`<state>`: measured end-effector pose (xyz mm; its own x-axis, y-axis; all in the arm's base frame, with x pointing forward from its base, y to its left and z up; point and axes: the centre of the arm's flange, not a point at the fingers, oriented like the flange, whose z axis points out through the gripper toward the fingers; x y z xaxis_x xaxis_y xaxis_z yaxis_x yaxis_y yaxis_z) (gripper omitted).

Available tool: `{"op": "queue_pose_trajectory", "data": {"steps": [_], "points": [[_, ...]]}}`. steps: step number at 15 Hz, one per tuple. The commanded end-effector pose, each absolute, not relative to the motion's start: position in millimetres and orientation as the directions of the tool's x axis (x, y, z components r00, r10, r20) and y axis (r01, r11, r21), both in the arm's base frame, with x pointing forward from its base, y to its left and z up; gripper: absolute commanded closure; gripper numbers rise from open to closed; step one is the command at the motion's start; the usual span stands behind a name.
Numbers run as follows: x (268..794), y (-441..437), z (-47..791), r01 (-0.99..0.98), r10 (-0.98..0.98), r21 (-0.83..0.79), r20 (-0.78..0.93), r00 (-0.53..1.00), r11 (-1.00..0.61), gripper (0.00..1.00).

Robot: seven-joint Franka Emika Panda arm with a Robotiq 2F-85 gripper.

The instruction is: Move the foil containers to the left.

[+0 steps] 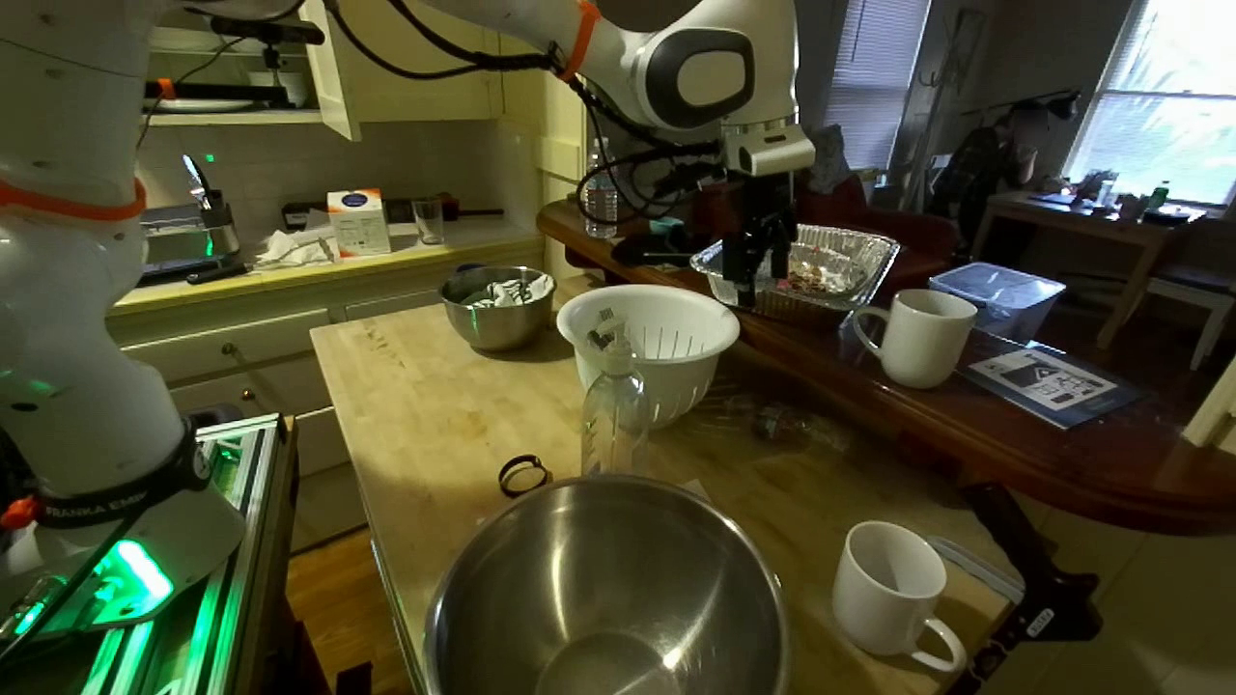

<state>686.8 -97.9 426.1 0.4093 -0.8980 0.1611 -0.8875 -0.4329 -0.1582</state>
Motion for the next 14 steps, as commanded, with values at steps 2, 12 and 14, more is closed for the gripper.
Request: {"op": "queue_pose_trajectory", "data": {"steps": [2, 12, 14], "points": [[715.2, -80.7, 447.5, -0.856, -0.884, -0.227, 0.174, 0.434, -0.465, 0.0], [723.5, -53.2, 410.3, -0.844, -0.869, -0.213, 0.075, 0.488, -0.492, 0.0], [726.6, -52.7, 403.5, -0.846, -0.869, -0.202, 0.071, 0.49, -0.494, 0.26]]}}
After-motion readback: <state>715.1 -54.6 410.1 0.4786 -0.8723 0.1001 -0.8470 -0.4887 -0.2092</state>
